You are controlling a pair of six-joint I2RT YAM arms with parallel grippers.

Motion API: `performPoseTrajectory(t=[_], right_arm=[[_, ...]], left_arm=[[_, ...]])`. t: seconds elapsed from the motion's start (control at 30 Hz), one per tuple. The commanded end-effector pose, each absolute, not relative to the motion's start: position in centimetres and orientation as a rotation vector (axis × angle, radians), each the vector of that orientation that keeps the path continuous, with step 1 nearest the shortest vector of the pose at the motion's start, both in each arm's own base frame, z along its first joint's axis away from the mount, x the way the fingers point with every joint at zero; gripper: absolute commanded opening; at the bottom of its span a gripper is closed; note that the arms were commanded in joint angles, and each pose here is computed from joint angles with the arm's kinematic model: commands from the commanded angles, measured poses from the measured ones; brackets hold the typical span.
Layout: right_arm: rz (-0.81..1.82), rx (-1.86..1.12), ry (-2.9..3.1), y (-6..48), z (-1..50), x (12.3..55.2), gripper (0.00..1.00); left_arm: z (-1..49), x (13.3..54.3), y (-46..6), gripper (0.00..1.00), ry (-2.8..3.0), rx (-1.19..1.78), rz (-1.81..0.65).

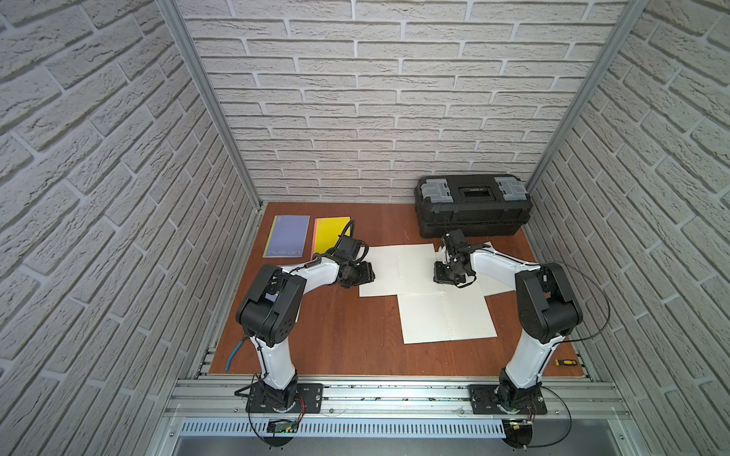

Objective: Close the notebook
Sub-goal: Close the notebook at the center of the board.

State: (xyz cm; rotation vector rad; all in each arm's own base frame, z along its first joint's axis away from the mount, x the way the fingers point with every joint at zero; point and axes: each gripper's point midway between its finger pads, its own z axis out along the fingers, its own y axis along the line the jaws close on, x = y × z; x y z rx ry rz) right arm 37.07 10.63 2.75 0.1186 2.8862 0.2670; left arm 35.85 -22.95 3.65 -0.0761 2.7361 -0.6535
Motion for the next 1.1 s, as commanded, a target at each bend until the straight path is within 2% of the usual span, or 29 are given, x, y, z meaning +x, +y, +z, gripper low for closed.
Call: performPoseTrajectory(t=[0.0, 0.17, 0.5, 0.83, 1.07], right_arm=[[0.297, 0.117, 2.877, 10.9, 2.6, 37.5, 0.34], [0.298, 0.110, 2.878, 10.9, 2.6, 37.3, 0.34], [0.325, 0.101, 2.878, 11.3, 2.6, 37.2, 0.33], [0.336, 0.098, 2.879, 11.4, 2.6, 37.2, 0.33], [0.336, 0.098, 2.876, 11.4, 2.7, 37.1, 0.33]], left_arm=[[2.5, 35.6, -23.7, 0.67, 2.754, -0.061, -0.721], [2.7, 35.6, -24.3, 0.66, 2.712, -0.074, -0.833], [7.0, 35.9, -24.8, 0.66, 2.543, -0.056, -1.035], [9.6, 35.9, -24.9, 0.66, 2.468, -0.051, -1.116], [9.3, 36.0, -25.4, 0.66, 2.467, -0.061, -1.161]])
